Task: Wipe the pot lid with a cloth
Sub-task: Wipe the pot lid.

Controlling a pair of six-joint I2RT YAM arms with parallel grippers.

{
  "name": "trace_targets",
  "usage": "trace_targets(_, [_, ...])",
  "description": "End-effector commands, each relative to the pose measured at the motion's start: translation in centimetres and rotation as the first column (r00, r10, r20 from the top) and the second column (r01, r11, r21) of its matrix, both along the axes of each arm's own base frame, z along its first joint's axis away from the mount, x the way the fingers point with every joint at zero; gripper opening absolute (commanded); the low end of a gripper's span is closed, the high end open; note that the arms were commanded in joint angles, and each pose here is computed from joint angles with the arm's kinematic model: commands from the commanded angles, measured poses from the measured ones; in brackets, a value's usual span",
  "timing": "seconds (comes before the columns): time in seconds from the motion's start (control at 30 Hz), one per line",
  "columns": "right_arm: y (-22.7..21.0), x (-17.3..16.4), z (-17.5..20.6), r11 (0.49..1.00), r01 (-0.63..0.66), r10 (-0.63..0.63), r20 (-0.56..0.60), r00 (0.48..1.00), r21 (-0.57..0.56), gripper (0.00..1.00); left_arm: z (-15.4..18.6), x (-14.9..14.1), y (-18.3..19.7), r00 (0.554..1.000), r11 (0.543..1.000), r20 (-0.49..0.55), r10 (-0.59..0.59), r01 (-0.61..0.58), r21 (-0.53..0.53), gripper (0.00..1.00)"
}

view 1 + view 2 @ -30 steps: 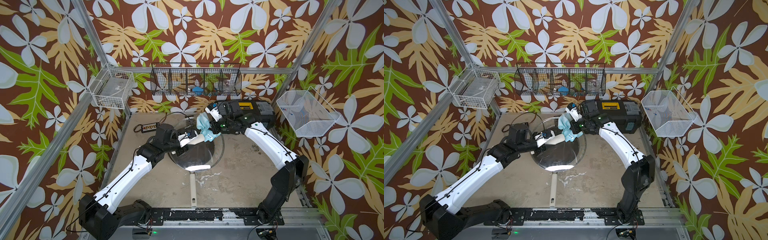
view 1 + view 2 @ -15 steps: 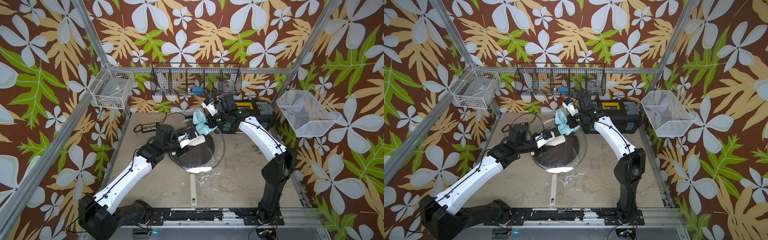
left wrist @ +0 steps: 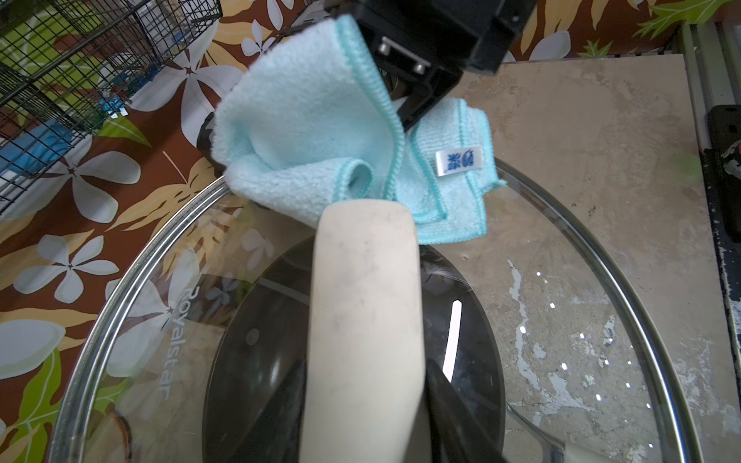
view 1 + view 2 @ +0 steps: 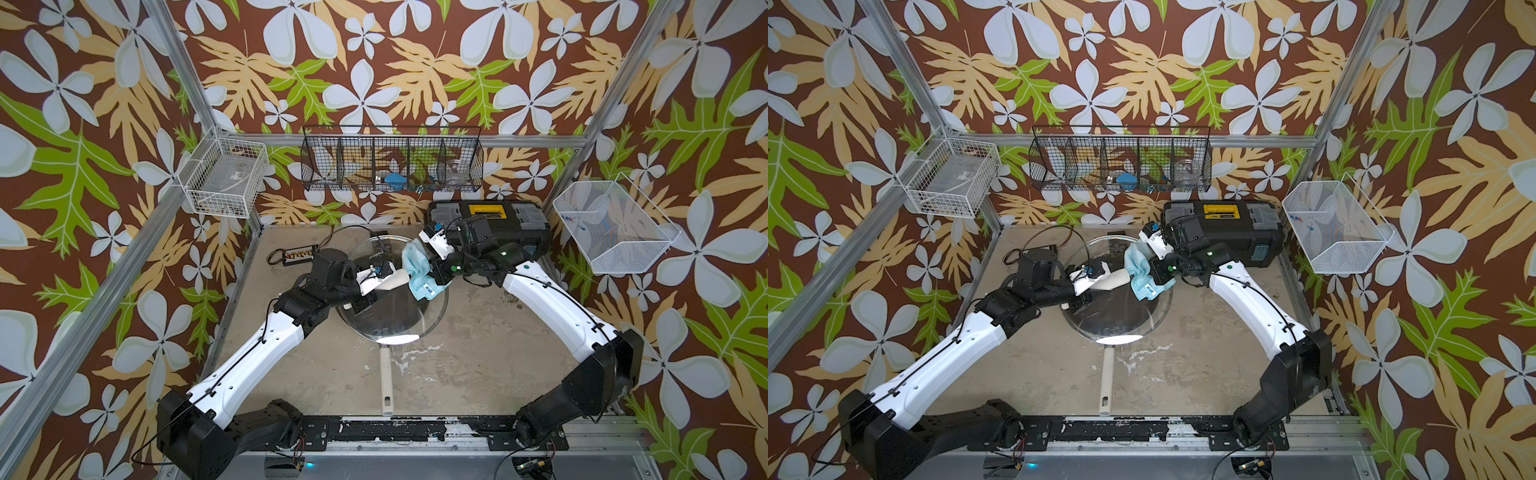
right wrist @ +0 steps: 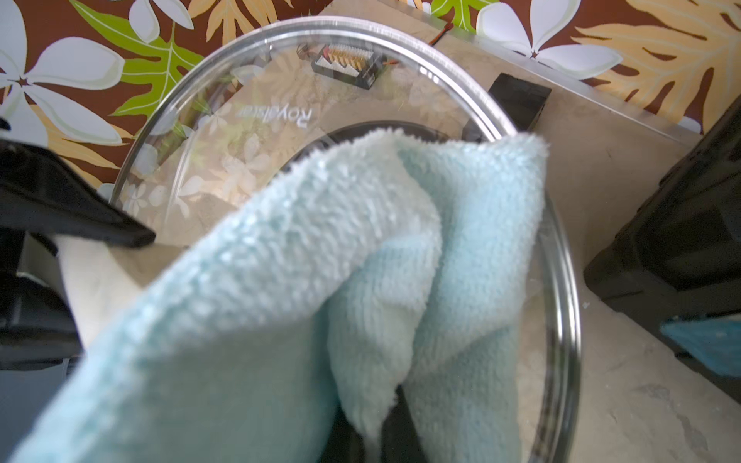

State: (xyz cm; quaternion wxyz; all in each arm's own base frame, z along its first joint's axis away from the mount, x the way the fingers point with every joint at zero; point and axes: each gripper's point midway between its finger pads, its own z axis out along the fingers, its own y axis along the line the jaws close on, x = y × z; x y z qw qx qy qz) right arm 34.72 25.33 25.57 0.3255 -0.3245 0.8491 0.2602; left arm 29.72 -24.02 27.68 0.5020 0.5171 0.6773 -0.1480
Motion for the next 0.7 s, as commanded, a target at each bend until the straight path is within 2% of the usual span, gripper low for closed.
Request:
trace_targets(0.0, [-0.8, -1.3, -0.4, 1.0, 0.016, -0.016, -0.013, 1.0, -0.011, 0.0, 6.2, 1.6, -1.1, 0.976, 0.99, 0.217, 0.012, 0.019, -0.138, 0.0])
trace_targets(0.33, [-3.1, -4.8, -2.0, 0.998, 0.034, -0.036, -0.03, 0.999, -0.047, 0.0, 6.1, 2.0, -0.9, 0.975, 0.99, 0.218, 0.037, -0.006, -0.141, 0.0])
trace_targets(0.67, [-2.5, -5.4, -0.6, 0.999, 0.017, -0.017, -0.003, 1.0, -0.032, 0.0, 6.6, 2.1, -0.8, 0.974, 0.988, 0.22, 0.048, -0.013, -0.157, 0.0])
